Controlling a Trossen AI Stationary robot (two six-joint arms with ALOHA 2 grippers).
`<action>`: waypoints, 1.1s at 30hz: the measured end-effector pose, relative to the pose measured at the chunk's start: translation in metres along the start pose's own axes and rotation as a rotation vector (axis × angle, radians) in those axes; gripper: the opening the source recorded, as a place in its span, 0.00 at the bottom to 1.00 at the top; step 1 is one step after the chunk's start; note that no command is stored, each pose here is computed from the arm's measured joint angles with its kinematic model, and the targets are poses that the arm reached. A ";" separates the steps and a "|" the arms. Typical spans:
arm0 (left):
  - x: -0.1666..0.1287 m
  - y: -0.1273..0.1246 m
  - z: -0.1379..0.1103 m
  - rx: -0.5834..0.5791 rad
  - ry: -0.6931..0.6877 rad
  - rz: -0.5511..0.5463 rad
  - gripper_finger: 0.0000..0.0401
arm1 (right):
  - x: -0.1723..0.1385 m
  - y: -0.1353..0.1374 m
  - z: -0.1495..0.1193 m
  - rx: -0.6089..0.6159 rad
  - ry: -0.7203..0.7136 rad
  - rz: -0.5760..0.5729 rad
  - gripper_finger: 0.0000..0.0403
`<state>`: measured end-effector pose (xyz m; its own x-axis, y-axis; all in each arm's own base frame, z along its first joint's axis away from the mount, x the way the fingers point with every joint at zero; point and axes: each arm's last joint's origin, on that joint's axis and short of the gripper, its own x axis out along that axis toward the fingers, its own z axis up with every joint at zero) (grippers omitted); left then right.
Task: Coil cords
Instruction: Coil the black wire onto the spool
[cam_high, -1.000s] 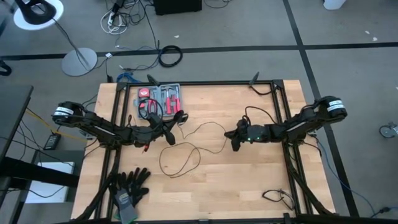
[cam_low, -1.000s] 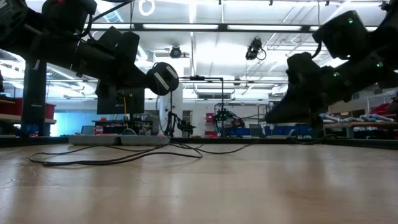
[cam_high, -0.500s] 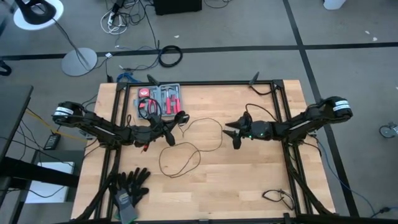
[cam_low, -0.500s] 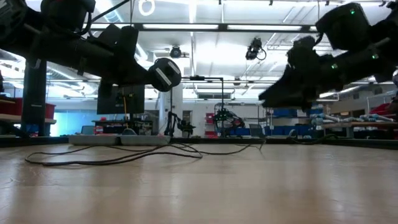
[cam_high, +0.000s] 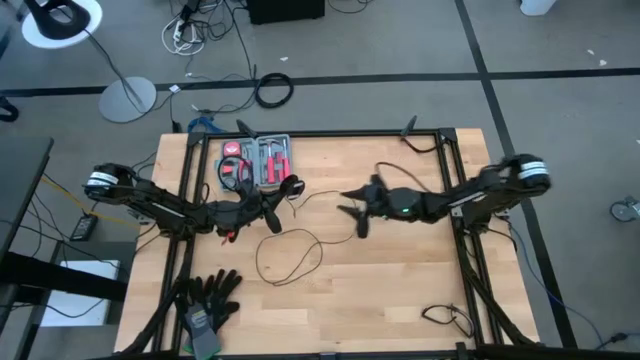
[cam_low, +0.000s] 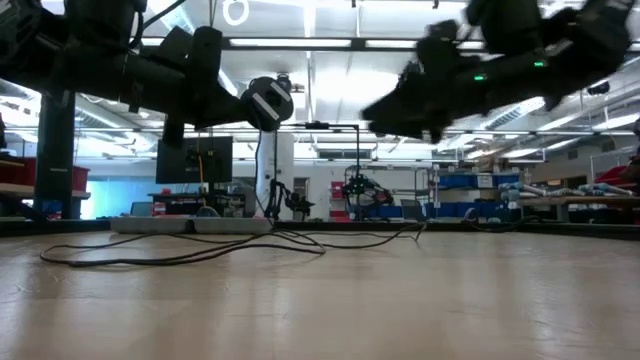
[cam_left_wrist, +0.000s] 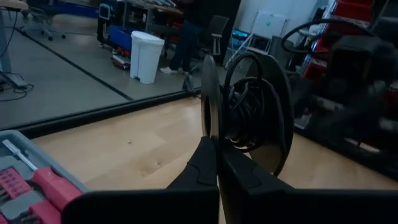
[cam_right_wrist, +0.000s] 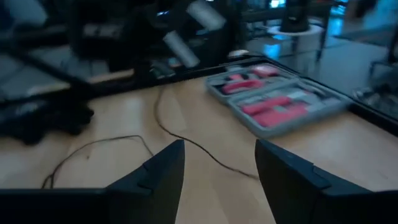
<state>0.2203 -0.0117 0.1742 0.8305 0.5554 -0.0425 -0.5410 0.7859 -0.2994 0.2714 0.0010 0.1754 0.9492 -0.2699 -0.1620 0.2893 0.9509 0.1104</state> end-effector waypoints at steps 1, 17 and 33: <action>0.000 0.000 0.000 -0.001 -0.002 0.000 0.00 | 0.010 0.005 0.000 -0.033 0.009 0.018 0.49; 0.000 -0.001 0.002 -0.017 -0.015 -0.007 0.00 | 0.138 0.017 -0.040 -0.339 0.145 0.169 0.46; 0.000 -0.001 0.002 -0.005 -0.014 -0.022 0.00 | 0.165 0.007 -0.052 -0.292 0.340 0.048 0.03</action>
<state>0.2207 -0.0121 0.1767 0.8404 0.5415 -0.0219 -0.5214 0.7968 -0.3052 0.4237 -0.0294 0.0982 0.8520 -0.2054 -0.4815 0.1521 0.9773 -0.1477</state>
